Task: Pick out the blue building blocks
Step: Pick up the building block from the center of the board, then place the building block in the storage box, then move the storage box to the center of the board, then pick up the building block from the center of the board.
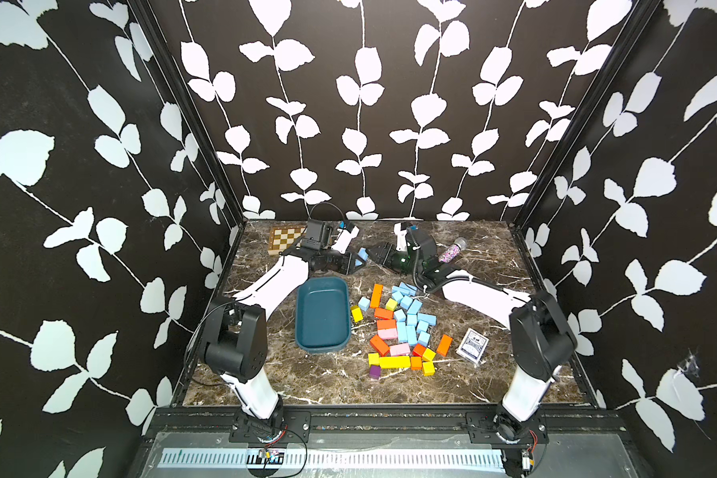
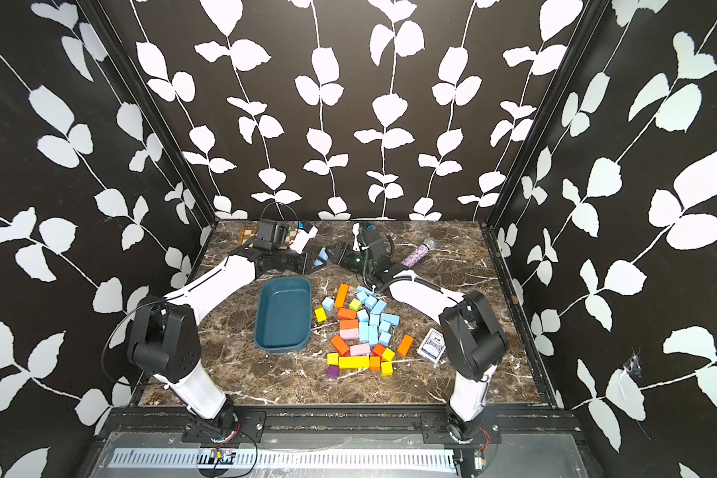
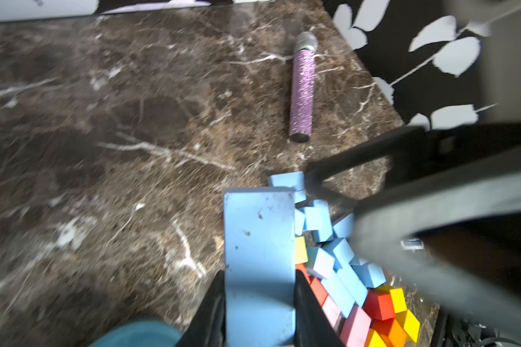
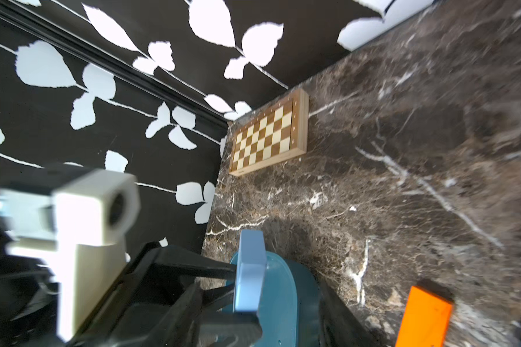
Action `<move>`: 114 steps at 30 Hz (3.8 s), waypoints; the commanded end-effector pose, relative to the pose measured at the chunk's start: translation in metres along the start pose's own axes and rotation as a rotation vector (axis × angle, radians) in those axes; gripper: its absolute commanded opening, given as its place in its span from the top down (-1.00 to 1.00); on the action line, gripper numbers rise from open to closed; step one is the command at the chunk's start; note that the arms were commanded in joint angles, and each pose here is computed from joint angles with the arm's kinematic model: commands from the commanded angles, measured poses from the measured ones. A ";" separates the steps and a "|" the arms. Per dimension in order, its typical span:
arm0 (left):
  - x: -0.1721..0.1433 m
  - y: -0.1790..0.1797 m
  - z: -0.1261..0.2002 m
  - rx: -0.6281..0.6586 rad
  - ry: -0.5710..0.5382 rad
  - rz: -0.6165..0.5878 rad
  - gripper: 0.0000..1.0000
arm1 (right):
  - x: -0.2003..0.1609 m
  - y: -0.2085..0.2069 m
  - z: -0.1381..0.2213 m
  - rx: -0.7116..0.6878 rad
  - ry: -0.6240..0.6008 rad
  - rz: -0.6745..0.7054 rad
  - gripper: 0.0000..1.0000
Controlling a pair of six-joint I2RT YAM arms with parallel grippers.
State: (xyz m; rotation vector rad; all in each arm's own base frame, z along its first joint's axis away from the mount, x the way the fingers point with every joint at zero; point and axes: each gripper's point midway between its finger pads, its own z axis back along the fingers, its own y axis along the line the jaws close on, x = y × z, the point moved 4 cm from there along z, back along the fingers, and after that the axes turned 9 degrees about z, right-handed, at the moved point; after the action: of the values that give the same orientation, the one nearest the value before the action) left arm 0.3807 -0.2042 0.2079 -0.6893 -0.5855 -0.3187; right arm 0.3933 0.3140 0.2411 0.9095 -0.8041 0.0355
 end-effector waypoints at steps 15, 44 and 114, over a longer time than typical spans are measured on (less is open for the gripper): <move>-0.092 0.051 0.042 0.328 0.071 0.375 0.79 | -0.001 -0.007 -0.007 -0.020 0.083 0.048 -0.16; -0.112 0.076 -0.039 0.270 0.187 0.407 0.33 | -0.024 -0.029 -0.018 -0.035 0.112 -0.009 -0.13; -0.083 -0.037 -0.035 -0.266 0.712 -1.193 -0.15 | -0.035 -0.099 0.053 -0.310 0.077 0.001 -0.09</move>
State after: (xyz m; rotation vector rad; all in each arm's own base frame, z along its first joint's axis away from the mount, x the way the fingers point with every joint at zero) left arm 0.3208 -0.2535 0.1526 -0.3902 -0.2467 -1.5800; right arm 0.3712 0.2295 0.1538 0.6079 -0.6540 -0.0408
